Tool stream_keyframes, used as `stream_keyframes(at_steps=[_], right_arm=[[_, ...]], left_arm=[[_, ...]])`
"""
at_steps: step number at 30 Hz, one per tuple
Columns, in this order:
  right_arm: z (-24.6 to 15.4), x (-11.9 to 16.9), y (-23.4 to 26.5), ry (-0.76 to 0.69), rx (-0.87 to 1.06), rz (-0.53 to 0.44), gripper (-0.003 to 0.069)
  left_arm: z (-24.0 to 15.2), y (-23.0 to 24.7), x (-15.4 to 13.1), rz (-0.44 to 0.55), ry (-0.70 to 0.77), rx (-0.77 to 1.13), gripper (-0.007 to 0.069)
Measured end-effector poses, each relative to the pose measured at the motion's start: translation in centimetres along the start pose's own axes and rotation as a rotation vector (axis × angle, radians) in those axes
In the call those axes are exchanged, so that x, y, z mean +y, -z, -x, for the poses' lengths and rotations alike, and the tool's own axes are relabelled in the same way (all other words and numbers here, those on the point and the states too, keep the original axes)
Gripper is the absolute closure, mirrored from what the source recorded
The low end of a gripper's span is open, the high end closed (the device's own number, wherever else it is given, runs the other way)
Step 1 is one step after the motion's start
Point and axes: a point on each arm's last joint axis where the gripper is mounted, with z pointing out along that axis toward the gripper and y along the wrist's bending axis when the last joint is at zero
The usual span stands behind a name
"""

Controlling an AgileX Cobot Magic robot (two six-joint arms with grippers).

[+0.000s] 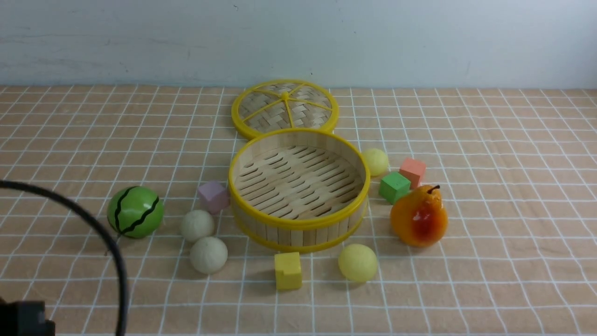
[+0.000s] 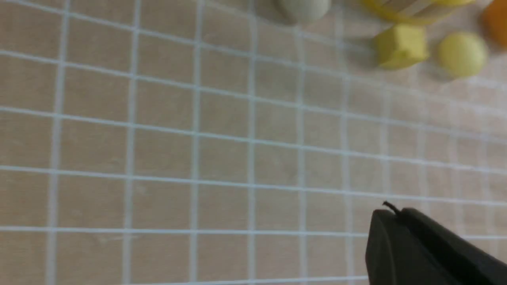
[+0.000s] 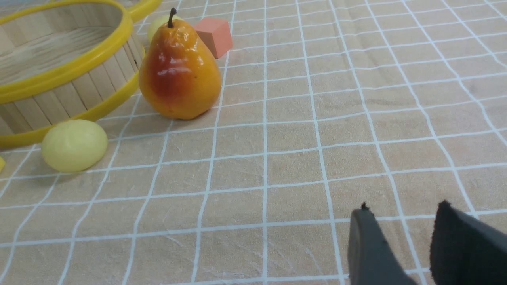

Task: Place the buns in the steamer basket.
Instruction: Use the left arm to grab a steamed stuffed bun

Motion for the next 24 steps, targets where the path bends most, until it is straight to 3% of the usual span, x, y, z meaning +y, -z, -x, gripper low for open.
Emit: stream_keyframes(at_steps=[3,7,11,17,20,24], right_arm=[[0.0,0.0,0.0,0.0,0.0,0.0,0.042],[0.0,0.0,0.0,0.0,0.0,0.0,0.042],[0.0,0.0,0.0,0.0,0.0,0.0,0.042],[0.0,0.0,0.0,0.0,0.0,0.0,0.042],[0.0,0.0,0.0,0.0,-0.001,0.0,0.042],[0.0,0.0,0.0,0.0,-0.001,0.0,0.042]], left_arm=[[3.0,-2.3,-0.2,0.043,-0.051,0.069,0.0638],[5.3,-5.4,-1.7,0.003,-0.106,0.144,0.0638],[5.7,-9.2,-6.3,-0.056,-0.27,0.233,0.0638],[8.0,-13.5,-8.8,0.04,-0.316,0.222,0.0634],[9.2,-15.6,-9.1,0.083,-0.341,0.217,0.0588],[10.4,-18.6,-9.6,0.126,-0.366,0.237,0.0466]])
